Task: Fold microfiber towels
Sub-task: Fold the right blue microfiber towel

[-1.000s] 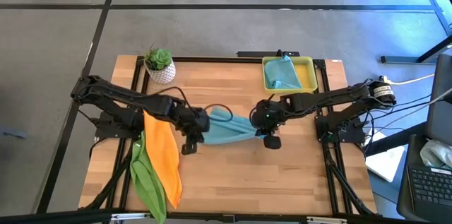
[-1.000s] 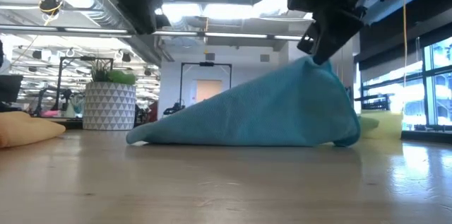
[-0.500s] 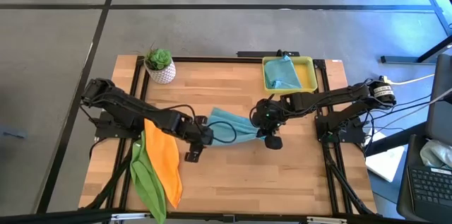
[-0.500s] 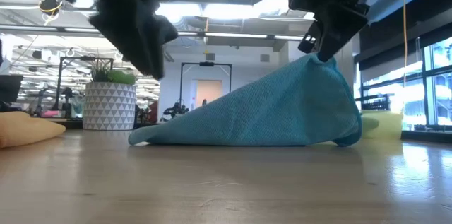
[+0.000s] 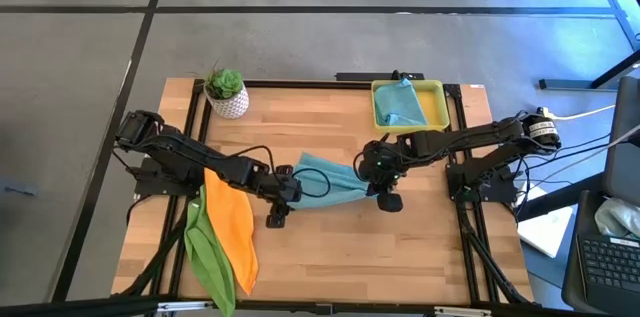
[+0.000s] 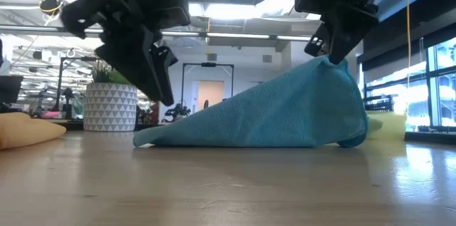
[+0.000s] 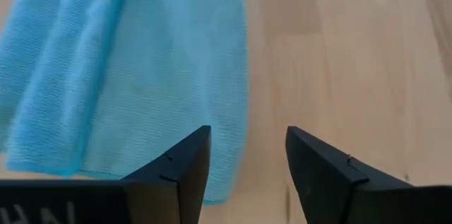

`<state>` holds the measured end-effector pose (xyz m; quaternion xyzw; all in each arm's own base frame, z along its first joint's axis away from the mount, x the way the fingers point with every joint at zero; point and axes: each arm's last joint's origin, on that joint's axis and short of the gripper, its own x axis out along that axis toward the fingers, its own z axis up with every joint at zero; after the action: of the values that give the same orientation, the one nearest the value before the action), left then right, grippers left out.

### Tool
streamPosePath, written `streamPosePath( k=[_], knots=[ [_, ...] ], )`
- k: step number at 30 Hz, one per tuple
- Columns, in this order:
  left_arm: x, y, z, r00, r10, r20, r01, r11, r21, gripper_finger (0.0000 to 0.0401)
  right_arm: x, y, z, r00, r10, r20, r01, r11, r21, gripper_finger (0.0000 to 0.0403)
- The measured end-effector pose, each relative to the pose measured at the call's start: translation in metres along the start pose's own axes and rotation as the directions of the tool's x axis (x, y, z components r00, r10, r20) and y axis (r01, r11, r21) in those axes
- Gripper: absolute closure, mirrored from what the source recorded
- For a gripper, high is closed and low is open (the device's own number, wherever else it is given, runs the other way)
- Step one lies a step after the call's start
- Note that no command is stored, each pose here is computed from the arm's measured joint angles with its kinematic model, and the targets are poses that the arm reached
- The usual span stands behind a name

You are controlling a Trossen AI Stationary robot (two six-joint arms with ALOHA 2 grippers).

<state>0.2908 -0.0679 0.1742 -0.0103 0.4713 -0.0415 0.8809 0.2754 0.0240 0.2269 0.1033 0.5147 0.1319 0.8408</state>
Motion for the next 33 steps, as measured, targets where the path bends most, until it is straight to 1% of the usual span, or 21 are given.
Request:
streamPosePath(
  k=[5, 9, 12, 14, 17, 19, 24, 28, 33],
  knots=[
    [0.004, -0.001, -0.008, 1.000, -0.007, -0.021, 0.007, 1.000, 0.011, 0.0223, 0.000, 0.000, 0.000, 1.000, -0.001, -0.003, 0.001, 1.000, -0.016, 0.0393],
    [0.014, 0.000, -0.016, 0.998, -0.002, -0.061, 0.004, 1.000, 0.029, 0.0223, 0.000, 0.000, 0.000, 1.000, -0.001, -0.002, 0.001, 1.000, -0.020, 0.0395],
    [0.025, -0.001, -0.017, 0.998, -0.009, -0.061, 0.011, 1.000, 0.026, 0.0223, 0.000, 0.000, 0.000, 1.000, 0.000, -0.001, 0.000, 1.000, -0.020, 0.0391],
    [0.032, -0.001, -0.015, 0.999, 0.004, -0.041, -0.003, 1.000, 0.024, 0.0222, 0.000, 0.000, 0.000, 1.000, 0.003, -0.003, -0.003, 1.000, -0.020, 0.0390],
    [0.035, 0.002, -0.016, 0.997, 0.075, -0.034, -0.076, 0.997, -0.004, 0.0222, 0.000, 0.000, -0.001, 1.000, 0.008, -0.007, -0.008, 1.000, -0.019, 0.0391],
    [0.037, 0.004, -0.016, 0.994, 0.103, -0.034, -0.104, 0.994, -0.027, 0.0222, 0.000, 0.000, -0.001, 1.000, 0.008, -0.010, -0.008, 1.000, -0.017, 0.0394],
    [0.043, 0.006, -0.019, 0.992, 0.105, -0.063, -0.109, 0.992, -0.061, 0.0222, 0.000, -0.001, -0.001, 1.000, 0.007, -0.008, -0.007, 1.000, -0.016, 0.0393],
    [0.047, 0.005, -0.022, 0.993, 0.077, -0.092, -0.086, 0.992, -0.096, 0.0222, -0.002, -0.004, 0.000, 1.000, 0.001, -0.005, -0.001, 1.000, 0.001, 0.0390],
    [0.047, 0.003, -0.021, 0.992, 0.073, -0.100, -0.085, 0.988, -0.131, 0.0223, -0.003, -0.009, 0.000, 1.000, -0.007, 0.002, 0.007, 1.000, 0.020, 0.0396]
  ],
)
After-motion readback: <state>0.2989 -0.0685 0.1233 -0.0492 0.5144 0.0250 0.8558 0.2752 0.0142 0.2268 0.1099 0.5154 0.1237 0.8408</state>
